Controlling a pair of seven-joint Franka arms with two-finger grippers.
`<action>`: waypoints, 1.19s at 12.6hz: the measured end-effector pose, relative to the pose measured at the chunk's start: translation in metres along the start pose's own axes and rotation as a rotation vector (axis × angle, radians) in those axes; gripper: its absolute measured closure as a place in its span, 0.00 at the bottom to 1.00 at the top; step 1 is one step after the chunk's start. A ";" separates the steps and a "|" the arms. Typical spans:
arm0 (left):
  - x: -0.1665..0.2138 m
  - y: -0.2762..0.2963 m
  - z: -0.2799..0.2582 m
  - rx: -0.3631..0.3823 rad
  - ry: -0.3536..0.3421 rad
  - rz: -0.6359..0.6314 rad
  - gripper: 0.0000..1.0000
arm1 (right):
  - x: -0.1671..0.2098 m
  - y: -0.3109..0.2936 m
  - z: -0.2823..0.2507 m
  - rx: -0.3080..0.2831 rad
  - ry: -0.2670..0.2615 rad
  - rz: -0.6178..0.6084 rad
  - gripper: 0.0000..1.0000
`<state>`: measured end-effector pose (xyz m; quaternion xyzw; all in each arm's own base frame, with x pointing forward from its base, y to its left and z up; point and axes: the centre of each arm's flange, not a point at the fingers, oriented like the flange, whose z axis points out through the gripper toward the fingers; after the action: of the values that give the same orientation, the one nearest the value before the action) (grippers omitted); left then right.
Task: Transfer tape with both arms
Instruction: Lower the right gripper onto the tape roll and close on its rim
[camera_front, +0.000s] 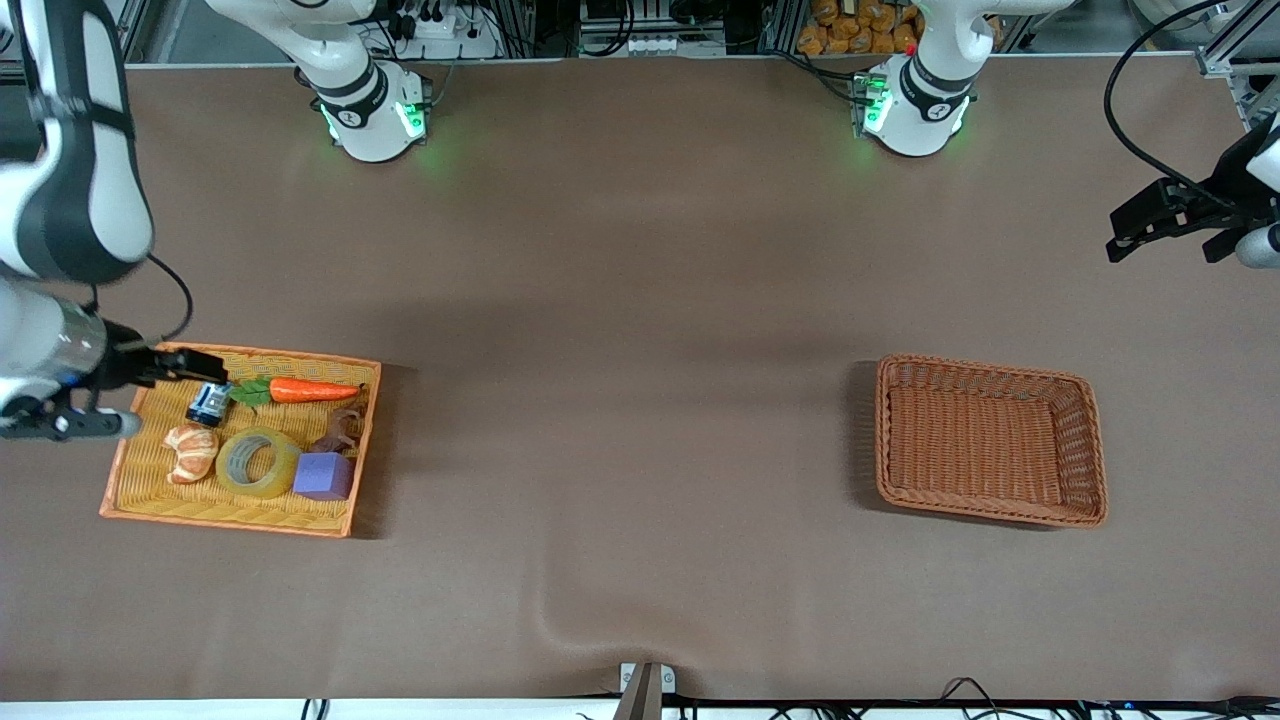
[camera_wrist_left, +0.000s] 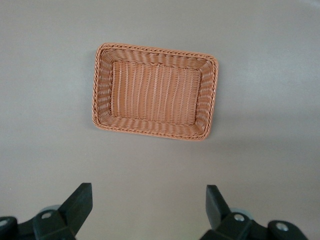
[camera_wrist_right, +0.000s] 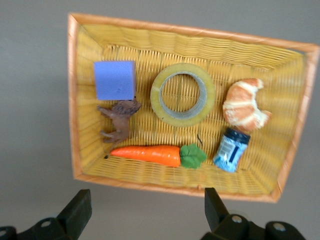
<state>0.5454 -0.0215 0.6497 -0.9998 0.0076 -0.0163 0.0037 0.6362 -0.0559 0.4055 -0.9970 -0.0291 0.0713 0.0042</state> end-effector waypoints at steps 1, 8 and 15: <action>0.000 0.001 0.000 0.000 0.000 0.001 0.00 | 0.010 0.003 0.024 -0.008 -0.029 -0.028 0.00; 0.000 0.034 0.004 -0.102 -0.015 0.044 0.00 | 0.072 0.057 0.160 -0.037 -0.051 -0.267 0.00; -0.001 0.045 0.007 -0.101 -0.027 0.061 0.00 | 0.079 0.081 0.182 -0.049 -0.009 -0.368 0.09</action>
<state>0.5442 -0.0662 0.6426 -0.9982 0.0389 -0.0024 -0.0464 0.6933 -0.1310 0.2136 -0.9743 -0.2130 0.0728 -0.0071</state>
